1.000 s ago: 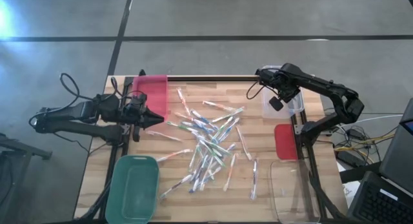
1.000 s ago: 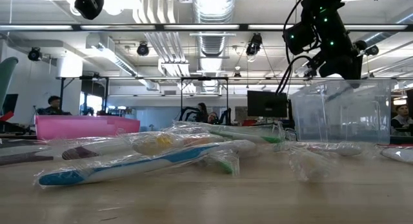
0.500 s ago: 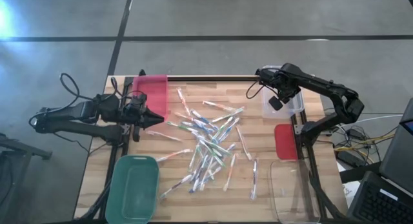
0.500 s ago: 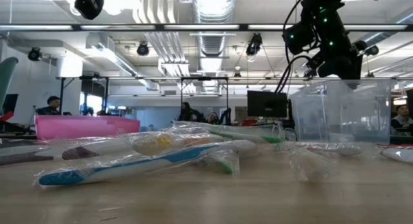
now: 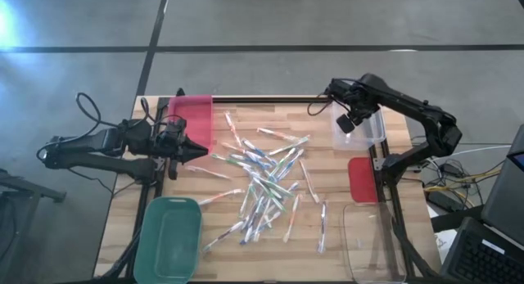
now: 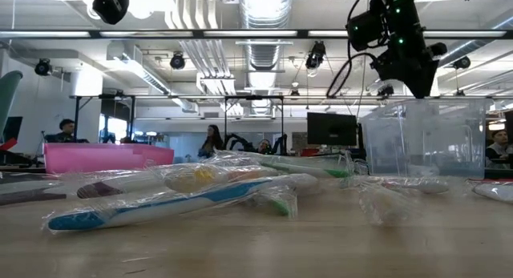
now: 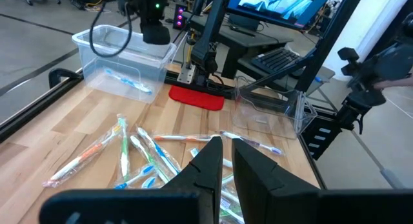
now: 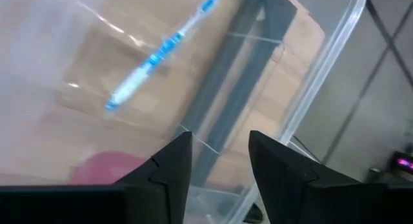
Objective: Pick & Place Toothbrushes
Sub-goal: Put the green toothbrush into the green bin
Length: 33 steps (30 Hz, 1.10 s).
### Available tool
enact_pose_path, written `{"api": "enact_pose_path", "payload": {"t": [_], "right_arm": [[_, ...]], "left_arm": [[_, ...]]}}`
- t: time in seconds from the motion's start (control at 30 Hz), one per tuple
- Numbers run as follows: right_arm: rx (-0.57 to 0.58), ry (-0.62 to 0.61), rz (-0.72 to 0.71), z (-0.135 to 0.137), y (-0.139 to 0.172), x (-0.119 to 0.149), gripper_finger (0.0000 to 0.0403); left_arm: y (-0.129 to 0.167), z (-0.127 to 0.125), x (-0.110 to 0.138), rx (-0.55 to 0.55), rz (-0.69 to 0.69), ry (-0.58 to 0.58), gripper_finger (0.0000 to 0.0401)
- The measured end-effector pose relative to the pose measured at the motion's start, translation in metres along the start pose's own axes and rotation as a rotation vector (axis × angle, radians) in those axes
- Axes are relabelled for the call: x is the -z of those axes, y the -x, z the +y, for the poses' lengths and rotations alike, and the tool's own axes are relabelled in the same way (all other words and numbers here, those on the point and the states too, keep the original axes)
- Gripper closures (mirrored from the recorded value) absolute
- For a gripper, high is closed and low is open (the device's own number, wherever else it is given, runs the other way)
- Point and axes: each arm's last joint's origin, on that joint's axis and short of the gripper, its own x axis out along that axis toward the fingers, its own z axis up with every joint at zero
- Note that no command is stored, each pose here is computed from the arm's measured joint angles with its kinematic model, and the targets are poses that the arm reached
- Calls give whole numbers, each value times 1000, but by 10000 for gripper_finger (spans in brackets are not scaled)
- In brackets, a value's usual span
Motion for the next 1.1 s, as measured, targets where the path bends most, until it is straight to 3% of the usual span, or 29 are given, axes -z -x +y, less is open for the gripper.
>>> {"api": "enact_pose_path", "payload": {"t": [0.33, 0.47, 0.77, 1.0, 1.1], "right_arm": [[-131, -89, -198, 2, 46, -9, 301], [-271, -116, -331, 8, 68, -17, 320], [-622, -100, -797, 28, 121, -44, 357], [-684, 10, -1136, 37, 154, -50, 373], [-740, -35, -1202, 39, 163, -50, 376]], "left_arm": [[0, 0, 0, 0, 0, 0, 362], [0, 0, 0, -1, 0, 0, 362], [0, 0, 0, -1, 0, 0, 362], [0, 0, 0, 0, 0, 0, 362], [0, 0, 0, 0, 0, 0, 362]]}}
